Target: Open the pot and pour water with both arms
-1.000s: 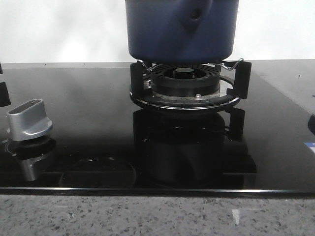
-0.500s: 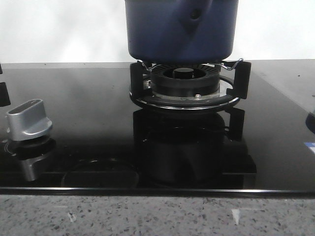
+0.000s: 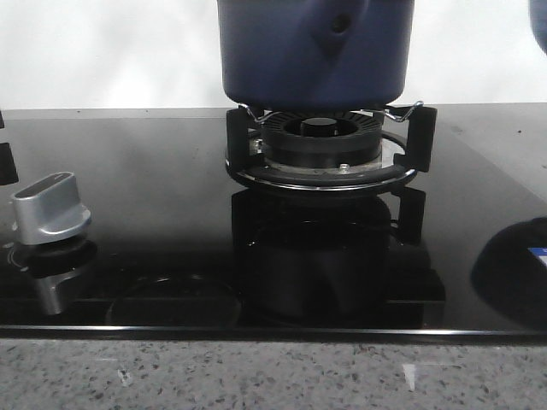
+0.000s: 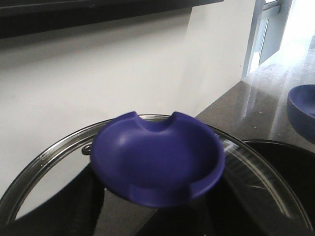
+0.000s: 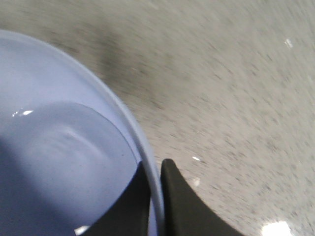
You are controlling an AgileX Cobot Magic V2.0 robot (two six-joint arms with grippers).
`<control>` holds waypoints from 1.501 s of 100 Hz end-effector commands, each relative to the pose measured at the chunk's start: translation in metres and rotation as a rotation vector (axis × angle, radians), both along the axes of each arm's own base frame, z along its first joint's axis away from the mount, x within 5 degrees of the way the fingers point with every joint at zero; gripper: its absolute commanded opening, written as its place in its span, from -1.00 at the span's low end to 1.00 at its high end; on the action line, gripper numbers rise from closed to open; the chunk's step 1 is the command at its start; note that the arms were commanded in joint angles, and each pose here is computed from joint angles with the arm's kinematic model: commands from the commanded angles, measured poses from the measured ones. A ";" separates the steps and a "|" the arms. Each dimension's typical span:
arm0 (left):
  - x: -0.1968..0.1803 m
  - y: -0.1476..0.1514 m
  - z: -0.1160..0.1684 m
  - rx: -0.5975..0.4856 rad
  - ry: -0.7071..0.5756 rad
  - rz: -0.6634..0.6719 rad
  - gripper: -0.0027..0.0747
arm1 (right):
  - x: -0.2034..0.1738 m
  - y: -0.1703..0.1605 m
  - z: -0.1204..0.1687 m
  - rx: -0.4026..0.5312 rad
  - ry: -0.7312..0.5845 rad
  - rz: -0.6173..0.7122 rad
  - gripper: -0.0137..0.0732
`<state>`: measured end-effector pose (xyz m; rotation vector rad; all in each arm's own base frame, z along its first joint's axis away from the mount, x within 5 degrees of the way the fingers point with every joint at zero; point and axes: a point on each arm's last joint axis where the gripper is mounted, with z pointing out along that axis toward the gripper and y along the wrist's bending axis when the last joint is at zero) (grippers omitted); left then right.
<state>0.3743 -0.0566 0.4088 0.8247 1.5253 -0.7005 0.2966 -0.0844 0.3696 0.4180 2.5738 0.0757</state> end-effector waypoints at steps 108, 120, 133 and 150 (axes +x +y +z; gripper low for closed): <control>-0.021 -0.001 0.042 -0.109 -0.098 -0.010 -0.30 | 0.073 0.156 0.113 0.030 -0.554 0.489 -0.79; -0.021 -0.001 0.042 -0.109 -0.098 -0.010 -0.30 | 0.074 0.165 0.117 0.010 -0.606 0.525 -0.79; -0.021 -0.001 0.042 -0.109 -0.098 -0.010 -0.30 | 0.078 0.172 0.109 0.005 -0.627 0.558 -0.79; -0.021 -0.001 0.042 -0.109 -0.098 -0.010 -0.30 | 0.076 0.181 0.105 -0.029 -0.738 0.562 -0.79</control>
